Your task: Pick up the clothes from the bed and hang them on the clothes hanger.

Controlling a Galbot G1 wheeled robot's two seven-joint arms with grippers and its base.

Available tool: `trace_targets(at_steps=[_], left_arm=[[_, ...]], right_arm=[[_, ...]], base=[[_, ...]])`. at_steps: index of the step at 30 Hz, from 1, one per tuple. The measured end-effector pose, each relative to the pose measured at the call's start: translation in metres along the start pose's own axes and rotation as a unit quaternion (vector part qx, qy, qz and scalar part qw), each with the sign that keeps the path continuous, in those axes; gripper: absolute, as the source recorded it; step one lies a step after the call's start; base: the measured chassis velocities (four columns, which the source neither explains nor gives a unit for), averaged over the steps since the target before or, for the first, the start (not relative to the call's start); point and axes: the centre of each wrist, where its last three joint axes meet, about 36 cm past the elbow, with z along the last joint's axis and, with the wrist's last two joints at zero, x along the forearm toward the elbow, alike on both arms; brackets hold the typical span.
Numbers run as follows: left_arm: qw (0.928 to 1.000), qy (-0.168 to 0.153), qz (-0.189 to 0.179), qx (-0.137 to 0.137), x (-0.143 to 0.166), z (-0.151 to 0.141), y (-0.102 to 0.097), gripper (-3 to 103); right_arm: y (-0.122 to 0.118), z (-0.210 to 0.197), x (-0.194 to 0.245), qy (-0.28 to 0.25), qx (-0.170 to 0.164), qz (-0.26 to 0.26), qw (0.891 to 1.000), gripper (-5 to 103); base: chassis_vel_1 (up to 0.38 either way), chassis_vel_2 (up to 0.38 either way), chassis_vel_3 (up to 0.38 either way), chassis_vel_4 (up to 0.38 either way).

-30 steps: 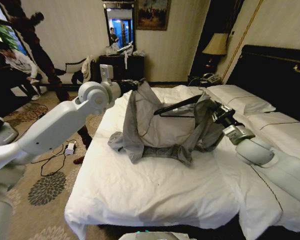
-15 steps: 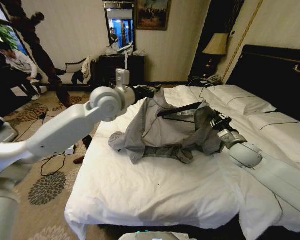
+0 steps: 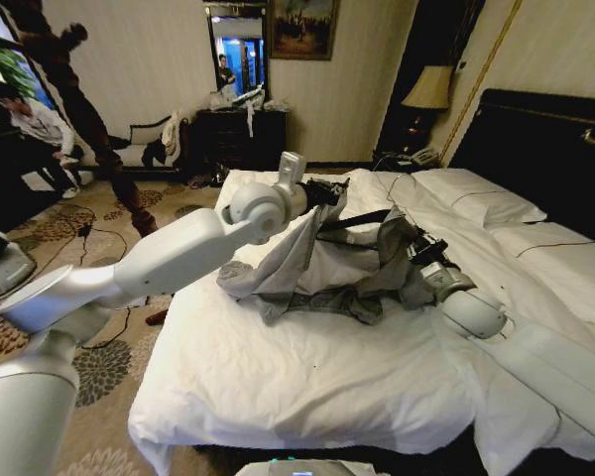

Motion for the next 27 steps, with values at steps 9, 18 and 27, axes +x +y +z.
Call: trace_targets(at_steps=[9, 18, 27], left_arm=[[0.9996, 0.007, 0.017, -0.022, -0.018, 0.005, -0.017, 0], [0.9984, 0.021, 0.026, -0.045, -0.011, 0.048, -0.013, 0], [0.9975, 0.008, 0.047, -0.051, -0.019, 0.043, -0.039, 0]], right_arm=[[0.011, -0.005, 0.001, -0.002, -0.004, -0.007, 1.000, 19], [0.006, -0.025, 0.014, -0.019, -0.016, -0.014, 1.000, 19], [0.019, -0.022, 0.015, -0.015, -0.014, -0.019, 1.000, 19]], base=[[0.000, 0.000, 0.000, 0.000], [0.000, 0.000, 0.000, 0.000], [0.000, 0.000, 0.000, 0.000]])
